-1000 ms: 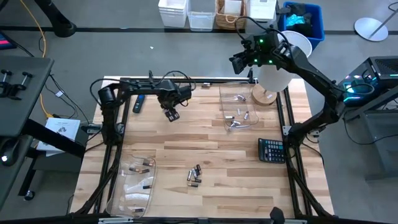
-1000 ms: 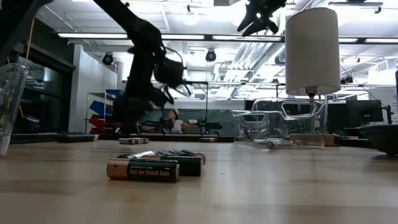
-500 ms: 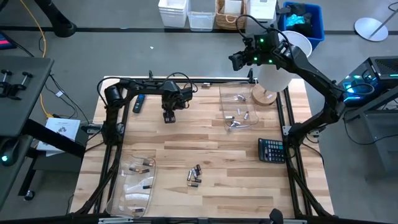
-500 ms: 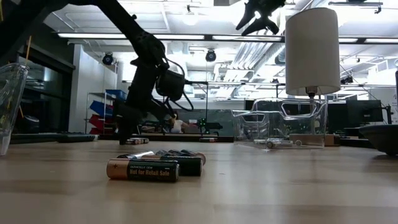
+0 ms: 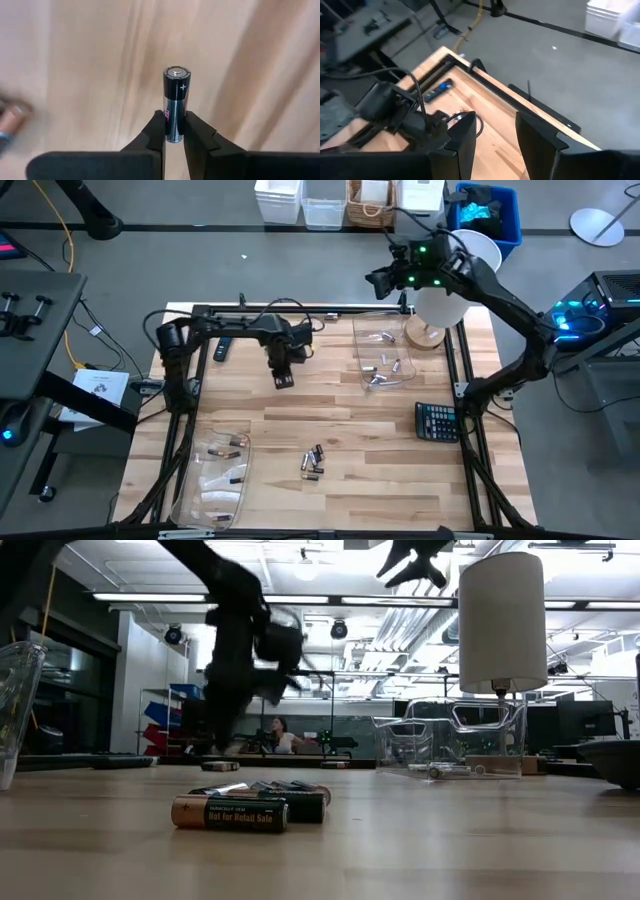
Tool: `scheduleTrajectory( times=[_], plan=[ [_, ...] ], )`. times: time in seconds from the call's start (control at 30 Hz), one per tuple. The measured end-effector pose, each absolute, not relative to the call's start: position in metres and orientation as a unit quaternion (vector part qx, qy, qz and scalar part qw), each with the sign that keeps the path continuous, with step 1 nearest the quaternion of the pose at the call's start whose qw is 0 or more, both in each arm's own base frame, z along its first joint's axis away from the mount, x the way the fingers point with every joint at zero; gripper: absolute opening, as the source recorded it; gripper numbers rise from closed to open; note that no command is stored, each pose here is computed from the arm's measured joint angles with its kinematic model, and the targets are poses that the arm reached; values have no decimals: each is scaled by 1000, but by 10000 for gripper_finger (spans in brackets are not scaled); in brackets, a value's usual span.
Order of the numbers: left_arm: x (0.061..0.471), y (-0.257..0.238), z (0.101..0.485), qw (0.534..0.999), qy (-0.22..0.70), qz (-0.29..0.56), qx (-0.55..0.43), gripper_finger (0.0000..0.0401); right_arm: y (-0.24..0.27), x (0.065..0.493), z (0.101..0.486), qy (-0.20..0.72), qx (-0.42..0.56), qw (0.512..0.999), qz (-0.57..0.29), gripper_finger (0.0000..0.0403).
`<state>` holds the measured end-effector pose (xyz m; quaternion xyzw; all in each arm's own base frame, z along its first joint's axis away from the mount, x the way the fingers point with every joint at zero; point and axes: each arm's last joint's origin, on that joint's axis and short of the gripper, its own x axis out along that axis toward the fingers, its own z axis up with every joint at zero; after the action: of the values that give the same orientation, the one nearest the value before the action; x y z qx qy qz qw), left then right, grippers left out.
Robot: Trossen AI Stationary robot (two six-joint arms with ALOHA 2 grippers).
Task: Sort batteries
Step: Put the silver battery into the right transparent bin
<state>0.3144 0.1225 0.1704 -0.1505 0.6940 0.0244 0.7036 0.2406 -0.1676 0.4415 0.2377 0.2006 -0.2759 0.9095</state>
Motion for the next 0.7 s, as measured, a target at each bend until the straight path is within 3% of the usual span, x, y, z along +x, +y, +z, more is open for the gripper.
scheduleTrajectory(
  times=[0.2,0.3,0.4,0.7],
  plan=[
    [349,105,219,854,493,40,-163,28,-149,214,466,158,225,924,-265,134],
    [375,101,236,905,385,51,-174,28,-141,202,475,137,216,927,-273,134],
    [401,102,241,922,333,65,-185,28,-135,193,482,122,208,928,-285,134],
    [470,121,231,934,291,103,-182,40,-127,180,490,102,201,928,-297,134]
  ],
)
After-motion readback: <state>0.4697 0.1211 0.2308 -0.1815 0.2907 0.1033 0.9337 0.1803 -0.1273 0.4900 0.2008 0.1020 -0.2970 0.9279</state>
